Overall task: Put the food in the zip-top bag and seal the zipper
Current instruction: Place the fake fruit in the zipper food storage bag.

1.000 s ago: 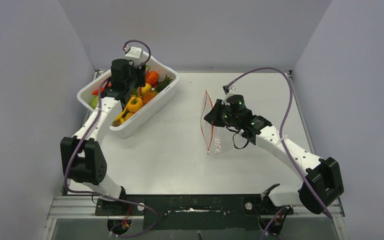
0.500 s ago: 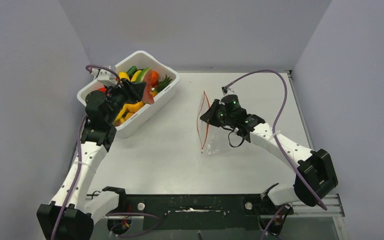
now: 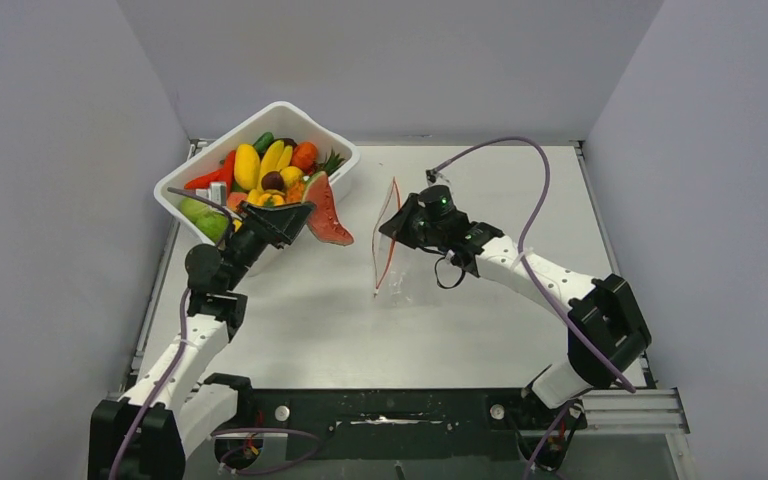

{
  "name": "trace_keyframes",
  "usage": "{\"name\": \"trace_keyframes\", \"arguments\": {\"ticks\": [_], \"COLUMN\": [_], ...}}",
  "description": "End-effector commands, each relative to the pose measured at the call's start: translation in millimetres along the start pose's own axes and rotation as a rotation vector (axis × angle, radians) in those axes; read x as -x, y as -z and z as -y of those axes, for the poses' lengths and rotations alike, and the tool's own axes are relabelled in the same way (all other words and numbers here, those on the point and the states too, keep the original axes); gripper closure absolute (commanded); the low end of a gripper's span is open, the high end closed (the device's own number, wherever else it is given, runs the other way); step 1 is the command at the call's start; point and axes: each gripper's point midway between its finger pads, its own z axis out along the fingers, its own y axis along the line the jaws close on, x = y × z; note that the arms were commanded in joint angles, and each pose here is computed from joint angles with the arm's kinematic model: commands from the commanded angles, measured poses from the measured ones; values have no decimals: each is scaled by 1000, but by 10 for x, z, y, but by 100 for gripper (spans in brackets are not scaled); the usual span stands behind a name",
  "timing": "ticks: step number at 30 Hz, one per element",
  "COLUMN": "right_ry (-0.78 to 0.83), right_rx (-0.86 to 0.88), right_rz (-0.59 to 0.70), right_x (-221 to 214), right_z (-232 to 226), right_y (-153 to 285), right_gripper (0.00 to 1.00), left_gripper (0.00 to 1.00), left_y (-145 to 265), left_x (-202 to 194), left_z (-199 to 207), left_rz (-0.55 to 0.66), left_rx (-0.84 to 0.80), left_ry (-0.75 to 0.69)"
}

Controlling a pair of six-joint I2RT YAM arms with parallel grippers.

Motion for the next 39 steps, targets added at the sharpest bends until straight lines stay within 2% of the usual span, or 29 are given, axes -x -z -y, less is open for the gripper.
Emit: {"name": "trace_keyframes", "arguments": {"ticks": [1,7,24,30,39], "right_ry": [-4,-8,8,24,89], "right_rx": [99,101,144,147,209], "right_rz": [86,80,110,142,150], "right_x": [207,145,194,272,297], "right_z": [-476,-558,-781,-827,-1011], "right_y": [10,-48,127,243,375], "right_gripper": [100,100,100,100,100], "left_gripper": [84,85,87,89,91], "left_y": [70,-8,-173,-234,-227], "left_x": [175,-85,-411,-517,-507], "left_z": [628,614,197,-80,-326], "left_rz": [91,45,11,-27,-29], "left_rx": [-286,-307,-175,-42,125], "left_ry": [38,32,-66,-178,-254]}}
